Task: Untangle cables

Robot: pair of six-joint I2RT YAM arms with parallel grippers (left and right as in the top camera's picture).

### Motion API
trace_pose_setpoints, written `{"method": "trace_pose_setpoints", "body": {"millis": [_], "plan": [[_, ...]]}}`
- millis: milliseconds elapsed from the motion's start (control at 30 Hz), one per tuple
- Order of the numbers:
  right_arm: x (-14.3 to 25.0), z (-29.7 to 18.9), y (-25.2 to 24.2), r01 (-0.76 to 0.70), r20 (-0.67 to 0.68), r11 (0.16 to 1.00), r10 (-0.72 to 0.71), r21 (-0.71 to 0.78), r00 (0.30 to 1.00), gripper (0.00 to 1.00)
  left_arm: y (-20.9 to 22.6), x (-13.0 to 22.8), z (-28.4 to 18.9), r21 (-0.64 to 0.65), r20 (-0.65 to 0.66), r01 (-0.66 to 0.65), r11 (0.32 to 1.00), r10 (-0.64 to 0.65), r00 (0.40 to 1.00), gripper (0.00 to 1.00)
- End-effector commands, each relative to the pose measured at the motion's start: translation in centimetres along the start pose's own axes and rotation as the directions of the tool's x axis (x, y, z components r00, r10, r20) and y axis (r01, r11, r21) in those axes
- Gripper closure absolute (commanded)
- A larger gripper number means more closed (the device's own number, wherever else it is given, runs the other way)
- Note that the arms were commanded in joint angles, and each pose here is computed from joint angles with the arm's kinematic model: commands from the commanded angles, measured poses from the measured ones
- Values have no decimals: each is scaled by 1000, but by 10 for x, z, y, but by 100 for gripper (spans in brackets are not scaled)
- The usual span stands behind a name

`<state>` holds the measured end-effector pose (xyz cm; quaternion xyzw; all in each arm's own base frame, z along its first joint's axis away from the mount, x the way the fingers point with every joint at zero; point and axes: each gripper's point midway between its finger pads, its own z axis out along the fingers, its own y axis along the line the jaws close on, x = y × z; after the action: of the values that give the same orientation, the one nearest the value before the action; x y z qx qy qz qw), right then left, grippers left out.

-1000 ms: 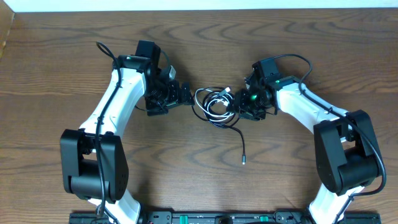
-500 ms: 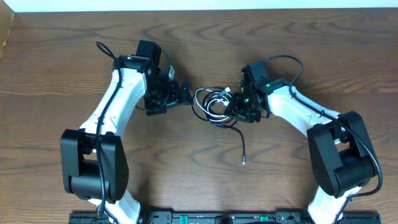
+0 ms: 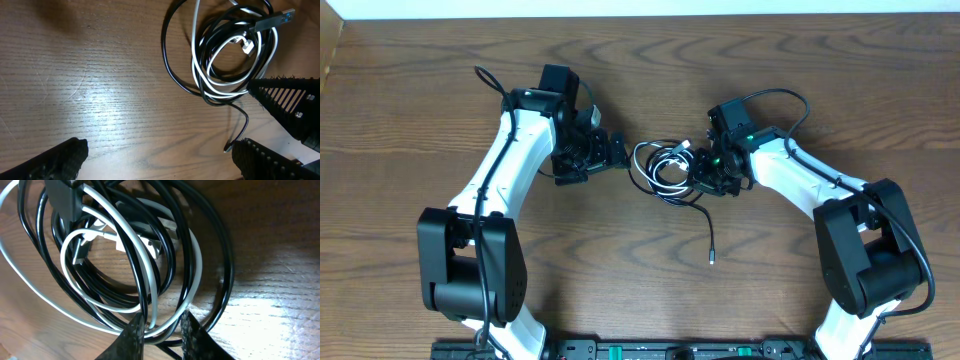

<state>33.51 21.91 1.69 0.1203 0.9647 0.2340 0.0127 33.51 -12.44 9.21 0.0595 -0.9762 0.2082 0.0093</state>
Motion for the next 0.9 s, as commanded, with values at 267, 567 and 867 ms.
{"method": "trace_pose_setpoints", "body": {"millis": [267, 567, 867], "plan": [[-3, -1, 4, 7, 12, 1000, -7, -2, 1000, 94, 0, -3, 0, -7, 8, -2, 1000, 2, 1000, 2], [-4, -3, 10, 7, 0, 999, -7, -33, 1000, 99, 0, -3, 0, -7, 8, -2, 1000, 2, 1000, 2], [-21, -25, 37, 2, -14, 985, -5, -170, 1000, 99, 0, -3, 0, -7, 8, -2, 1000, 2, 1000, 2]]}}
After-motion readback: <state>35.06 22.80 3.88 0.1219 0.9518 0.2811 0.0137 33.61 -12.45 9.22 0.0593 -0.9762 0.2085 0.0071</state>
